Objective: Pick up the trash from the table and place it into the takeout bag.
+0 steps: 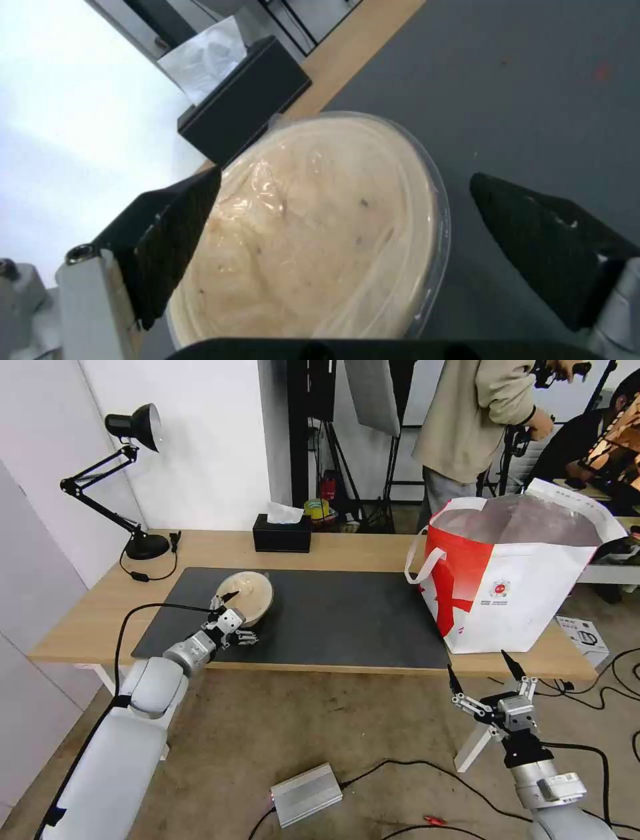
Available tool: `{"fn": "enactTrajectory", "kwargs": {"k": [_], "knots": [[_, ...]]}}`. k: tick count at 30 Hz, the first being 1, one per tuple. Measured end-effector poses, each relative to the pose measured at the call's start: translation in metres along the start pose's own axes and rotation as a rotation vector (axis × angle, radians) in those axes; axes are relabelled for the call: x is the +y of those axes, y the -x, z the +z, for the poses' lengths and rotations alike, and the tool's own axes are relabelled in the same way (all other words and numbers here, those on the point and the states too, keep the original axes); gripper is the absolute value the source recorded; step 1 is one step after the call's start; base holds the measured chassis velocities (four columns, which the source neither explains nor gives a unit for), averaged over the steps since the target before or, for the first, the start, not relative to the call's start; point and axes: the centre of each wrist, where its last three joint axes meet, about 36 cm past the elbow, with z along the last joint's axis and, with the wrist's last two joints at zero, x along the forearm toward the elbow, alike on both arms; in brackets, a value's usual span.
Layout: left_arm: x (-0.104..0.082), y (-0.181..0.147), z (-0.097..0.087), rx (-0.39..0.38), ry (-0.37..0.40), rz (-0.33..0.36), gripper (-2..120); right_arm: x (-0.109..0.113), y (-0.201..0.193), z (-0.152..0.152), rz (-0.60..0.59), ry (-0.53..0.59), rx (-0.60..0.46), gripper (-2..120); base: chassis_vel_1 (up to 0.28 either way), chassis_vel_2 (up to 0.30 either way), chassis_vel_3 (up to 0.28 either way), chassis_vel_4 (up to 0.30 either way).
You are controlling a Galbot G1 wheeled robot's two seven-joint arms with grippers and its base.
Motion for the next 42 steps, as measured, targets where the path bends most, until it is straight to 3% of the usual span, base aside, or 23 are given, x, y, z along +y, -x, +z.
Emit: {"fn": "enactTrajectory", "kwargs": {"k": [14,42], "knots": [[-0.006,0.009,-0.001,0.006,0.012,0.015,100,0.000,0.000,0.000,0.000,0.000,0.000,100,0.000,0.000,0.000,0.000],[-0.006,0.009,0.017,0.040,0.018,0.012,100,0.000,0.000,0.000,0.000,0.000,0.000,100,0.000,0.000,0.000,0.000]]}}
